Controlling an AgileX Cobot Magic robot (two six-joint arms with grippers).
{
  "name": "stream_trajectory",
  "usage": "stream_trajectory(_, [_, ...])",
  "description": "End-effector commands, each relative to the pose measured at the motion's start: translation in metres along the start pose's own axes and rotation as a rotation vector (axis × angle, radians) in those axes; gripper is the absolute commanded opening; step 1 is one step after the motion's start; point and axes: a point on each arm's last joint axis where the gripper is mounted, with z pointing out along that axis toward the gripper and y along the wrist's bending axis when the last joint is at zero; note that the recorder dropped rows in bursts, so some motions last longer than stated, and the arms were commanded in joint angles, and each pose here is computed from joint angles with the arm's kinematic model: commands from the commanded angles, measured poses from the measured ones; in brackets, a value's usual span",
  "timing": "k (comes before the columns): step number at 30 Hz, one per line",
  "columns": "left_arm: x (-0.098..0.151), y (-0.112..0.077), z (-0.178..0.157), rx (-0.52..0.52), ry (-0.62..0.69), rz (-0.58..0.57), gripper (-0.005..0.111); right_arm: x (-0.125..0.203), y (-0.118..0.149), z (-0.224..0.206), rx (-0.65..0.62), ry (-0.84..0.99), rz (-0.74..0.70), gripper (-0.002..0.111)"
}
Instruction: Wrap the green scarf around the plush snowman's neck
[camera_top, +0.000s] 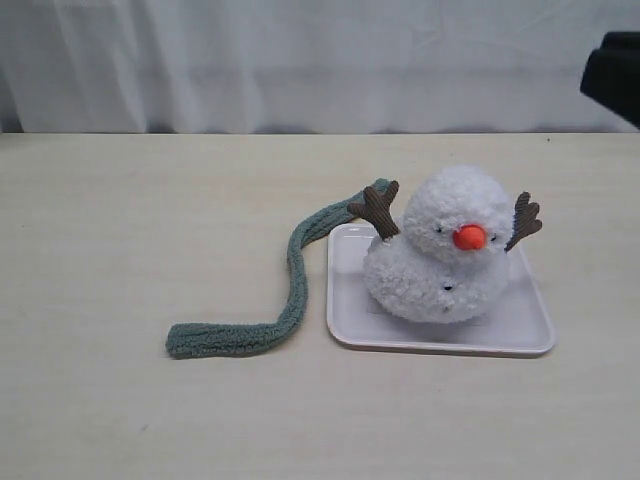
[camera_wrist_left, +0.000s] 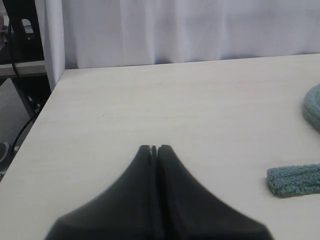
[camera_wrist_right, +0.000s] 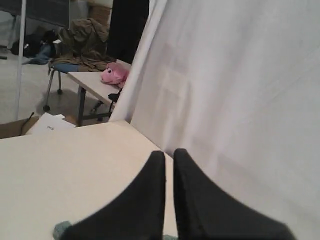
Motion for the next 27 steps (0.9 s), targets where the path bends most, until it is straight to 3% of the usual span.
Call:
stream_trajectory(1, [-0.001, 0.0, 0.0, 0.004, -0.013, 0.006, 0.0, -0.011, -0.022, 0.002, 0.161, 0.02, -0.111, 0.004])
stream_trajectory(8, [-0.001, 0.0, 0.0, 0.004, -0.013, 0.006, 0.0, -0.014, -0.073, -0.035, 0.871, 0.1, -0.134, 0.004])
stream_trajectory(10, [-0.001, 0.0, 0.0, 0.004, -0.013, 0.006, 0.0, -0.01, -0.083, -0.044, 1.02, 0.127, -0.087, 0.004])
stream_trajectory(13, [-0.001, 0.0, 0.0, 0.004, -0.013, 0.006, 0.0, 0.004, -0.095, -0.041, 1.099, 0.248, -0.002, 0.004])
stream_trajectory(16, [-0.001, 0.0, 0.0, 0.004, -0.013, 0.006, 0.0, 0.019, -0.108, -0.024, 1.049, 0.469, 0.13, 0.004])
stream_trajectory(21, [-0.001, 0.0, 0.0, 0.004, -0.013, 0.006, 0.0, 0.029, -0.115, 0.012, 0.788, 0.78, 0.365, 0.004])
stream_trajectory(25, [-0.001, 0.0, 0.0, 0.004, -0.013, 0.006, 0.0, 0.023, -0.097, 0.043, 0.381, 0.745, 0.436, 0.004])
stream_trajectory(27, [-0.001, 0.0, 0.0, 0.004, -0.013, 0.006, 0.0, 0.02, -0.082, 0.055, 0.177, 0.714, 0.4, 0.004])
